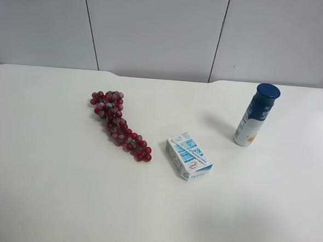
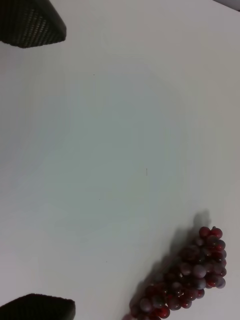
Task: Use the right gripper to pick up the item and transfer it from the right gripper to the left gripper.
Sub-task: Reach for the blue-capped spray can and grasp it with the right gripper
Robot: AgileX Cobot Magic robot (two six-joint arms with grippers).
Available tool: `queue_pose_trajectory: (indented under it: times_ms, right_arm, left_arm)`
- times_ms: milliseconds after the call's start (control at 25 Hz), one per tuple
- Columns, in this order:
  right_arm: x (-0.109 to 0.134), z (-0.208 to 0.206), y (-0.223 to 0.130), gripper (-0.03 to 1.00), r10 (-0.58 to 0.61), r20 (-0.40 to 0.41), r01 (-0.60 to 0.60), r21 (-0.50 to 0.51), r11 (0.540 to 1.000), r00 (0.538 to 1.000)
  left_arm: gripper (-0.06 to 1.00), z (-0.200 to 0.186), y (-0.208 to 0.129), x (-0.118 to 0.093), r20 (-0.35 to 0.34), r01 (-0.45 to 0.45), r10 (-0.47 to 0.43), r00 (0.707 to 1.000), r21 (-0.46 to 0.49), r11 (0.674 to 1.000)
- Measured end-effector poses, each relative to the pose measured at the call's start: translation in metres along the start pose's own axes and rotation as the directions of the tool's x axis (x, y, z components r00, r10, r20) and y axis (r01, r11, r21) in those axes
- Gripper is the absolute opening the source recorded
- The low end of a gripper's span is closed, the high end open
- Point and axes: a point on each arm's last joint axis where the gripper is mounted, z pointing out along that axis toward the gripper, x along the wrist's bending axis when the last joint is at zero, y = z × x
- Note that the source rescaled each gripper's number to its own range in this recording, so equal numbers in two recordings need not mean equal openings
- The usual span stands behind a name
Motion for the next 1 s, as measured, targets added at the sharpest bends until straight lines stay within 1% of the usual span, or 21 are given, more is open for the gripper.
queue_pose_trajectory:
  times_ms: [80, 200, 360, 520, 640, 800, 1000]
  right_arm:
    - [0.000, 0.002, 0.002, 1.00, 0.009, 0.001, -0.009, 0.019, 1.000, 1.000]
    - [0.000, 0.006, 0.017, 1.00, 0.033, 0.012, -0.034, 0.092, 0.995, 0.999]
    - [0.001, 0.012, 0.055, 1.00, 0.033, 0.033, -0.037, 0.147, 0.988, 0.999]
    - [0.002, 0.032, 0.099, 1.00, 0.022, 0.051, -0.033, 0.227, 0.973, 0.998]
    - [0.003, 0.057, 0.128, 1.00, 0.020, 0.057, -0.036, 0.297, 0.954, 0.998]
    - [0.004, 0.103, 0.159, 1.00, 0.016, 0.065, -0.041, 0.399, 0.916, 0.998]
    - [0.004, 0.165, 0.181, 1.00, 0.015, 0.073, -0.052, 0.542, 0.839, 0.997]
  left_arm:
    - [1.00, 0.000, 0.000, 0.000, 0.000, 0.000, 0.000, 1.000, 0.000, 1.000]
    - [1.00, 0.000, 0.000, 0.000, 0.000, 0.000, 0.000, 1.000, 0.000, 1.000]
    - [1.00, 0.000, 0.000, 0.000, 0.000, 0.000, 0.000, 1.000, 0.000, 1.000]
    - [1.00, 0.000, 0.000, 0.000, 0.000, 0.000, 0.000, 1.000, 0.000, 1.000]
    - [1.00, 0.000, 0.000, 0.000, 0.000, 0.000, 0.000, 1.000, 0.000, 1.000]
    - [1.00, 0.000, 0.000, 0.000, 0.000, 0.000, 0.000, 1.000, 0.000, 1.000]
    - [1.00, 0.000, 0.000, 0.000, 0.000, 0.000, 0.000, 1.000, 0.000, 1.000]
